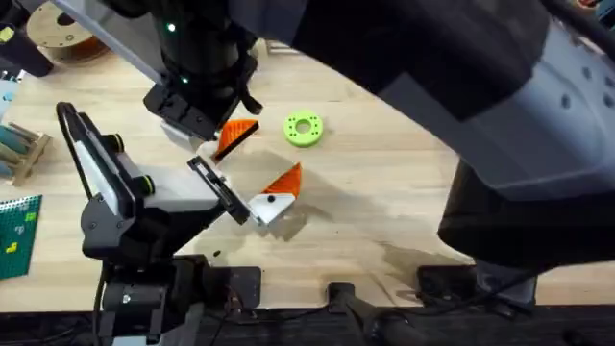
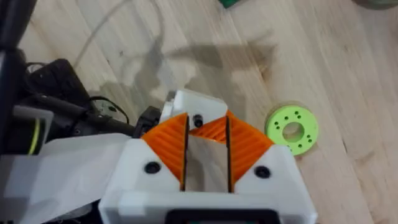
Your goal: Pick up the gripper from the table and insert it into the empty holder that is missing its gripper. Then pick up a screw, insert it into the mounting hole, and use the screwdriver to tighten it. Finally, clean up the table by picking up the vegetable and placing it into the bucket.
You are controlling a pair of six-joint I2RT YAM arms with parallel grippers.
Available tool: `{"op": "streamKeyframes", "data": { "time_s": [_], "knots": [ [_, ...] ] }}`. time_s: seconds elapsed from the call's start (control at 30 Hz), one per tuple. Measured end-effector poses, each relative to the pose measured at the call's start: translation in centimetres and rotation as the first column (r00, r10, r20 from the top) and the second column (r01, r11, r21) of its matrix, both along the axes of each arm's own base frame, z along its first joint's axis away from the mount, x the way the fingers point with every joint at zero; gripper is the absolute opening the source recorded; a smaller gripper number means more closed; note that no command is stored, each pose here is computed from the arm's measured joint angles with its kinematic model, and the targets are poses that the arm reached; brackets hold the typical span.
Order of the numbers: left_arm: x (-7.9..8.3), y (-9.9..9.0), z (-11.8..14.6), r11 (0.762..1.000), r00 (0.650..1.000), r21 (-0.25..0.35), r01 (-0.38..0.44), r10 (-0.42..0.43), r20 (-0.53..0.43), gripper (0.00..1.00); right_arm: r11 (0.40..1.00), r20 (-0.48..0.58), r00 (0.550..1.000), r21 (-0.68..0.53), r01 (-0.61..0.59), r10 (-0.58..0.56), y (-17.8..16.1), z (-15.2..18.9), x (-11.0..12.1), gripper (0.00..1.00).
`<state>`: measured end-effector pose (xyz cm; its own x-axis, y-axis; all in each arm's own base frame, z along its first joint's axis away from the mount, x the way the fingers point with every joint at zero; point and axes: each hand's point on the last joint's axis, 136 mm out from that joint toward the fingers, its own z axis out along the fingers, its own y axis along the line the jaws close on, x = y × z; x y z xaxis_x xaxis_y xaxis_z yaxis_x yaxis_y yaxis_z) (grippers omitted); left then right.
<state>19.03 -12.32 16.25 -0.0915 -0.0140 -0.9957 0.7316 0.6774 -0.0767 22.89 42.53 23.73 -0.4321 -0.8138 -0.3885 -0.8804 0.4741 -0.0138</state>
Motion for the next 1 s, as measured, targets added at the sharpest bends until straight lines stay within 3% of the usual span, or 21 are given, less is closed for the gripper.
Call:
{"op": "streamKeyframes", "data": {
  "time_s": [0.37, 0.43, 0.47, 0.53, 0.57, 1.0],
  "knots": [
    [0.0, 0.0, 0.0, 1.000, 1.000, 0.000, 0.000, 0.000, 0.000, 0.986, 1.000, -0.001, 1.000, -0.002, 0.026, -0.026, -0.7, 0.1, 1.1, 0.353],
    [0.0, 0.0, 0.0, 1.000, 1.000, 0.000, 0.000, 0.000, 0.000, 0.986, 0.999, -0.002, 0.999, -0.003, 0.036, -0.036, -1.0, 0.1, 1.5, 0.304],
    [0.0, 0.0, 0.0, 1.000, 1.000, 0.000, 0.000, 0.000, 0.000, 0.986, 0.999, -0.001, 0.999, -0.003, 0.038, -0.038, -1.1, 0.1, 1.7, 0.246],
    [0.0, 0.0, 0.0, 1.000, 1.000, 0.000, 0.000, 0.000, 0.000, 0.986, 0.999, -0.009, 0.999, 0.002, 0.045, -0.045, -1.2, 0.1, 1.9, 0.039],
    [0.0, 0.0, 0.0, 1.000, 1.000, 0.000, 0.000, 0.000, 0.000, 0.986, 0.999, -0.016, 0.999, 0.007, 0.046, -0.046, -1.2, 0.1, 1.9, 0.012],
    [0.0, 0.0, 0.0, 1.000, 1.000, 0.000, 0.000, 0.000, 0.000, 0.986, 0.999, -0.076, 0.997, 0.040, 0.018, -0.015, -0.6, 0.1, 0.8, 0.005]
  ]
}}
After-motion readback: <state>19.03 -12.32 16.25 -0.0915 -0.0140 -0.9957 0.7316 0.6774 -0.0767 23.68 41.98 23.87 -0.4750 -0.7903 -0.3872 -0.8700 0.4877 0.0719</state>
